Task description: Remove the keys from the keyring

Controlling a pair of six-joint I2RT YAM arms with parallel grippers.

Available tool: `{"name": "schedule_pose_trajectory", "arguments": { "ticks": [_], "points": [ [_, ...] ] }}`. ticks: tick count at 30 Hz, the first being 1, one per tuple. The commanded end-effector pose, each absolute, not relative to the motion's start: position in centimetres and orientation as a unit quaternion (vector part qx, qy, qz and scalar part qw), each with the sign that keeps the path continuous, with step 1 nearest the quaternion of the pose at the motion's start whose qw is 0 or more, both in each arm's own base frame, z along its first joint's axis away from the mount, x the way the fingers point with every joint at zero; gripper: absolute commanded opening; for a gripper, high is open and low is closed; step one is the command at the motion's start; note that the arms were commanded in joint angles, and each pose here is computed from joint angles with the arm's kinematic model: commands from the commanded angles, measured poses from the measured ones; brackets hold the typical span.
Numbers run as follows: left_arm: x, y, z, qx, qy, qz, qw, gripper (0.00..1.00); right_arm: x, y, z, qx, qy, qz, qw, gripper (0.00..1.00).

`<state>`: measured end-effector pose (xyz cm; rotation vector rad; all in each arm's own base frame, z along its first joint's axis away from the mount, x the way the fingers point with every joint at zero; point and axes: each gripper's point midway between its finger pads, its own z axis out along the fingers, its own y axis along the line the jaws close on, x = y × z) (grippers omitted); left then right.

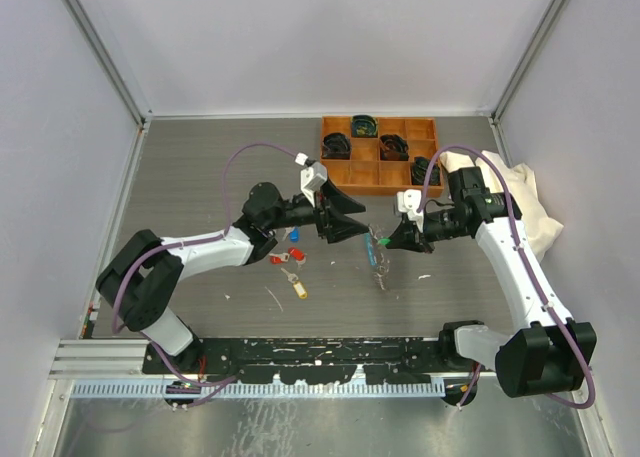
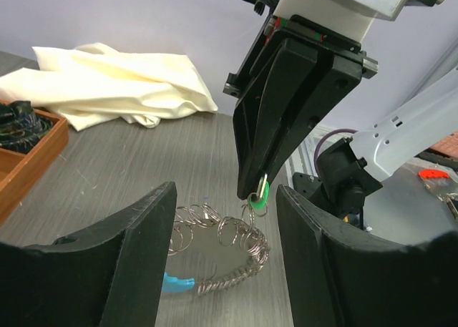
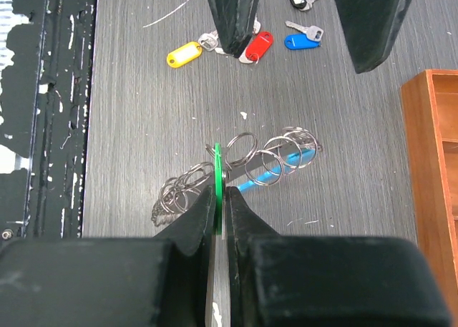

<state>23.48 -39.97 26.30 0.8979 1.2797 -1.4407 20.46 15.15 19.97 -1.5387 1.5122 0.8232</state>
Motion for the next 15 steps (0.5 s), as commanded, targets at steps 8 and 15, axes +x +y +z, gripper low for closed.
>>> {"name": "schedule_pose_trajectory", "arguments": {
  "ticks": [8, 15],
  "points": [
    [22.6, -38.8, 30.2, 0.414, 0.524, -0.555, 0.496, 0.61, 20.7, 15.8, 22.9, -0.615, 0.565, 0.328, 0.441, 0.01],
    [21.8, -37.8, 29.3, 0.438, 0.560, -0.529, 0.463, 0.61, 20.9, 15.7, 23.9, -0.630, 0.565, 0.321, 0.424, 0.01]
  ]
}}
